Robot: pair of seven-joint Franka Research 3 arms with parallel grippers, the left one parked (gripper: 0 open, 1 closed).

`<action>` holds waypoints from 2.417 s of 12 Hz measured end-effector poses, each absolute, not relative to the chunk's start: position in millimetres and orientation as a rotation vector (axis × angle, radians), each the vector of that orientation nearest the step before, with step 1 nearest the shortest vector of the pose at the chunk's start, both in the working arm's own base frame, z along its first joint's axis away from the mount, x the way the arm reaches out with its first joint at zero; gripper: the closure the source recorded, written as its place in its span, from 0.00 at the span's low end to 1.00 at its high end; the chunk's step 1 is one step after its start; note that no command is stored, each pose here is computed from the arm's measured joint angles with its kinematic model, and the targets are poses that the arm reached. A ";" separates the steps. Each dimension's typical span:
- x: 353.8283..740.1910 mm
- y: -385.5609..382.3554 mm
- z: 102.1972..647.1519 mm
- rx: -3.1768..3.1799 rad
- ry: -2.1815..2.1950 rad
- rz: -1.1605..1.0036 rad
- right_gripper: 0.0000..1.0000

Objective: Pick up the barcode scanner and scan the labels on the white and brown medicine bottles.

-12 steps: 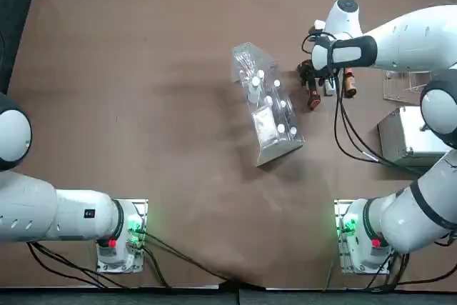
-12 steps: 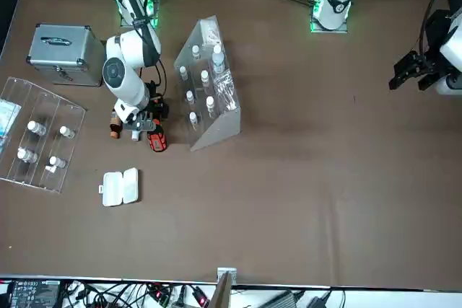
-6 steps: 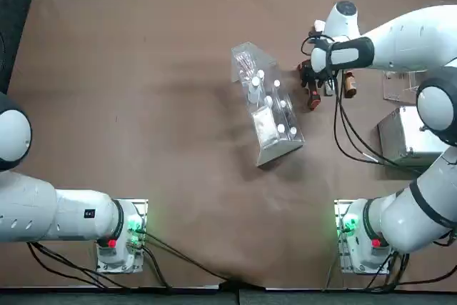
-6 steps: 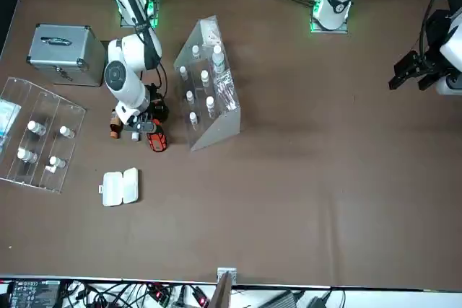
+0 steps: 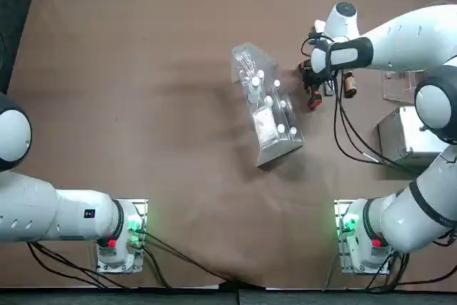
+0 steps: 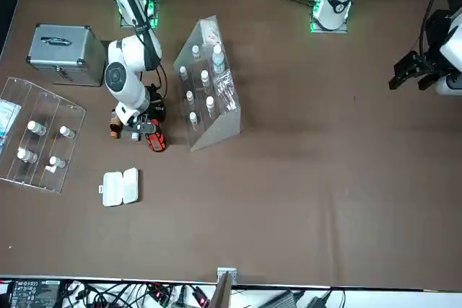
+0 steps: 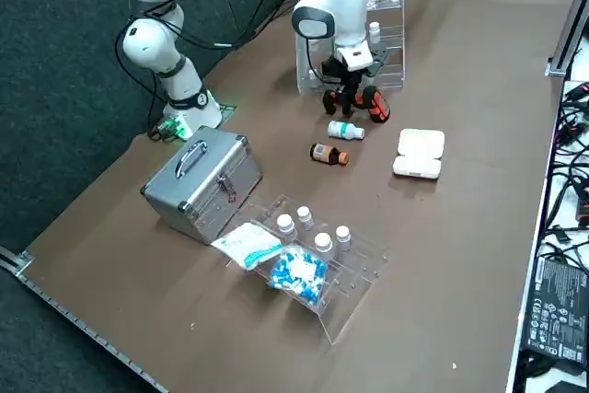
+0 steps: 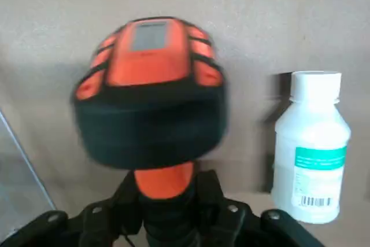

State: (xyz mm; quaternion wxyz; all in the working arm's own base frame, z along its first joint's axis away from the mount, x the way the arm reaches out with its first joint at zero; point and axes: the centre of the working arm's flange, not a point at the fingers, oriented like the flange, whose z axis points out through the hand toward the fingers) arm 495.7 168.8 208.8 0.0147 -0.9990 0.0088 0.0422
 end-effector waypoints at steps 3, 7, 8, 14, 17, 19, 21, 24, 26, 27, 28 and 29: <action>493.9 168.0 216.3 -3.109 0.028 0.168 0.56; 493.9 168.5 246.5 -3.099 0.024 0.195 0.56; 493.6 167.0 256.1 -3.096 0.028 0.202 0.56; 488.4 135.1 291.7 -3.112 0.062 0.311 0.56; 484.5 107.2 302.6 -3.151 0.058 0.395 0.56; 481.6 88.6 306.8 -3.147 0.093 0.452 0.56; 479.9 82.7 304.6 -3.145 0.110 0.473 0.56; 474.1 77.8 299.5 -3.141 0.123 0.527 0.56; 472.5 75.8 298.1 -3.139 0.128 0.543 0.56; 472.1 75.6 297.5 -3.139 0.129 0.547 0.56; 471.8 75.6 297.1 -3.139 0.129 0.549 0.56; 471.8 75.6 296.8 -3.139 0.129 0.550 0.56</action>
